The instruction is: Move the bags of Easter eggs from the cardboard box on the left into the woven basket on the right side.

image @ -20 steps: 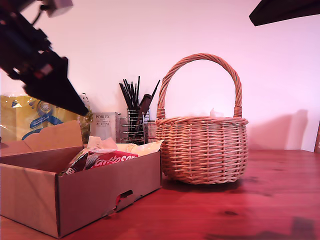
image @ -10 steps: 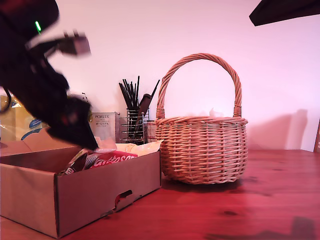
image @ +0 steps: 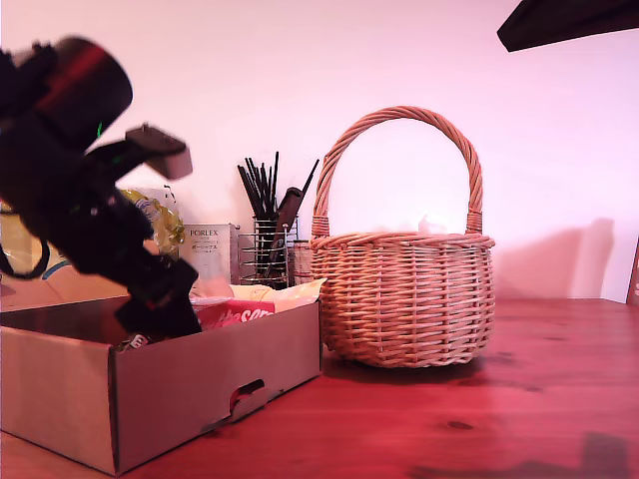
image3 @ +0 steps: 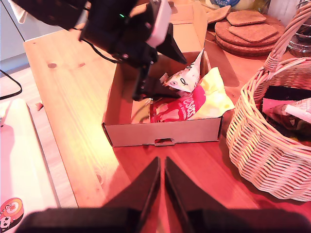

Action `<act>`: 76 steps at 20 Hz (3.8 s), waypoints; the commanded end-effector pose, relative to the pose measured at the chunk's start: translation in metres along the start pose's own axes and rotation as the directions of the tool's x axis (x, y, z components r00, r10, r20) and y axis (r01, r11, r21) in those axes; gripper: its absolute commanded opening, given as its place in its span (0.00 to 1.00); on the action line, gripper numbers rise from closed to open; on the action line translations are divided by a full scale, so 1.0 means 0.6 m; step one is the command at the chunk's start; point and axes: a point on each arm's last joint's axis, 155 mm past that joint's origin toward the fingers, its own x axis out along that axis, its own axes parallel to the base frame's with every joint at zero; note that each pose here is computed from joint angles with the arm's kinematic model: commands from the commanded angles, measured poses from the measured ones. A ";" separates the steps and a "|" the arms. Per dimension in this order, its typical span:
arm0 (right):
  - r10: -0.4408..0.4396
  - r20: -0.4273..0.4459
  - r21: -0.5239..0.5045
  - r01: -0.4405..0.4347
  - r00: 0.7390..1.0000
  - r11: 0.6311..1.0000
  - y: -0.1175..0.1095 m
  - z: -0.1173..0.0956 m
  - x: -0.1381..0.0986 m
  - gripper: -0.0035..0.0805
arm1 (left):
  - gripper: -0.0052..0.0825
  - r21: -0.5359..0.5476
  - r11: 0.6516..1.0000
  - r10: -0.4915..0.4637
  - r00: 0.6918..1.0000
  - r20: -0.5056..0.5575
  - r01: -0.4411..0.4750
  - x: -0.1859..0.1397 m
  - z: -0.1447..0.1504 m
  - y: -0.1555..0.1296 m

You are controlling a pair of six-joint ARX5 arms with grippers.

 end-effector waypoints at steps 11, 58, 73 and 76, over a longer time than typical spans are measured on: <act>0.004 -0.008 -0.001 -0.004 1.000 1.000 0.001 -0.008 0.004 0.03 | 0.22 -0.085 0.993 -0.088 0.995 -0.038 0.085 0.006 -0.040 -0.007; 0.000 0.008 -0.010 0.000 1.000 1.000 0.015 -0.008 -0.023 0.03 | 0.04 0.247 0.914 -0.404 0.777 0.483 0.322 -0.021 0.439 -0.159; -0.001 0.015 -0.015 0.001 1.000 1.000 0.015 -0.005 -0.023 0.03 | 0.04 0.286 0.953 -0.230 0.840 0.492 0.094 0.029 0.430 -0.091; -0.001 0.015 -0.015 0.001 1.000 1.000 0.015 -0.005 -0.023 0.03 | 0.18 0.285 0.954 -0.226 0.838 0.496 0.088 0.031 0.431 -0.091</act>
